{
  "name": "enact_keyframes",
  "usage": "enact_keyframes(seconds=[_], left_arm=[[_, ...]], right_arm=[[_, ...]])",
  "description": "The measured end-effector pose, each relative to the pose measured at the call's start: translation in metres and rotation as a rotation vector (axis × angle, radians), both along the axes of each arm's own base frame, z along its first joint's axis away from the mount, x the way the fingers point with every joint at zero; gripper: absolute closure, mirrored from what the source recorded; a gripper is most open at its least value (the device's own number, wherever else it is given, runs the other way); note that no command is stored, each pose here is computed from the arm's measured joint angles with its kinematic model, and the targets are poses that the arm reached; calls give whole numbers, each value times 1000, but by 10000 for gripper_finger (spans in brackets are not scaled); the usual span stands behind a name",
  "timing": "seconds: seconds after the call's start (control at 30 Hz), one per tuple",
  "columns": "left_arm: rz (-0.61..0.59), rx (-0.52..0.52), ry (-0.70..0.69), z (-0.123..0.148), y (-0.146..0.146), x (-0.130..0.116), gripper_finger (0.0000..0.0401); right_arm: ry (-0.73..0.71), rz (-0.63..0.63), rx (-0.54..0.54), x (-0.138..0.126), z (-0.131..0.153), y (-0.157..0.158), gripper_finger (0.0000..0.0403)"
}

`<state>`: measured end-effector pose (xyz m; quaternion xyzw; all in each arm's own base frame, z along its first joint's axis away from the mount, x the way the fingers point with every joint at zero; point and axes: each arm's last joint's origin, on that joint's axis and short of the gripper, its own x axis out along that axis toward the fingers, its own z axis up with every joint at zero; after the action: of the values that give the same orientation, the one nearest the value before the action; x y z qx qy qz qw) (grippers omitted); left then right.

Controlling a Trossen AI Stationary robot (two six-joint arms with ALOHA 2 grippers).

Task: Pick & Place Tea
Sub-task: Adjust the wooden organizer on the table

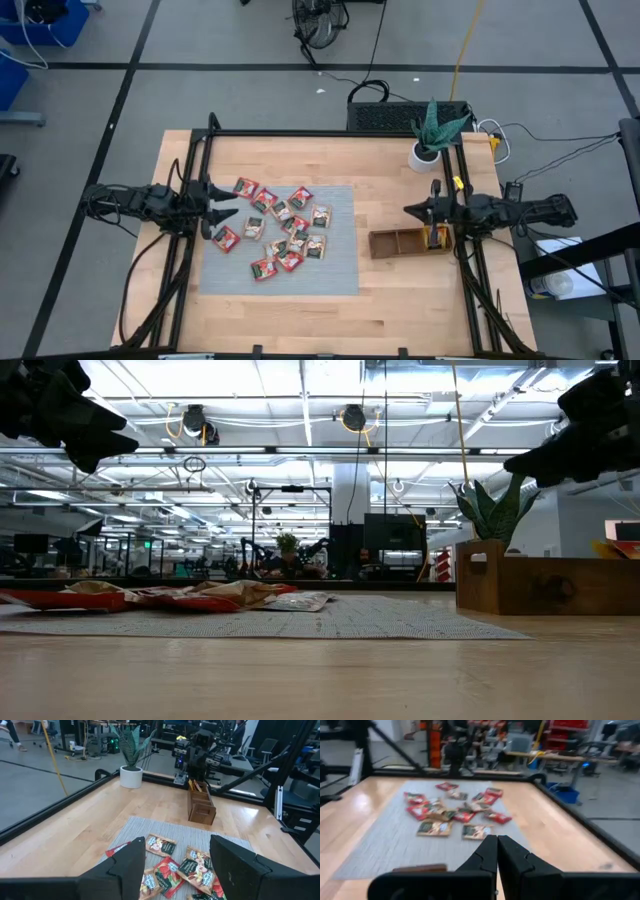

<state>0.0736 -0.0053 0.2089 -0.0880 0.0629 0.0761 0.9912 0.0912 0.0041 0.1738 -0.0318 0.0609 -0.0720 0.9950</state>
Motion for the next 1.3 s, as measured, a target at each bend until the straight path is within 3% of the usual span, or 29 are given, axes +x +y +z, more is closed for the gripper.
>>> enact_keyframes(seconds=[0.27, 0.4, 0.97, 1.1, 1.23, 1.3], left_arm=[[0, 0, 0, 0, 0, 0, 178], [0, 0, 0, 0, 0, 0, 178], [0, 0, 0, 0, 0, 0, 178], [0, 0, 0, 0, 0, 0, 178], [0, 0, 0, 0, 0, 0, 178], [0, 0, 0, 0, 0, 0, 178]], right_arm=[[56, 110, 100, -2, -5, 3, 403], [81, 98, 144, -2, -7, 3, 403], [83, 105, 112, -1, -12, 3, 403], [24, 72, 195, 3, -5, 3, 403], [141, 52, 249, 11, 11, 5, 403], [272, 13, 250, 19, 20, 6, 403]])
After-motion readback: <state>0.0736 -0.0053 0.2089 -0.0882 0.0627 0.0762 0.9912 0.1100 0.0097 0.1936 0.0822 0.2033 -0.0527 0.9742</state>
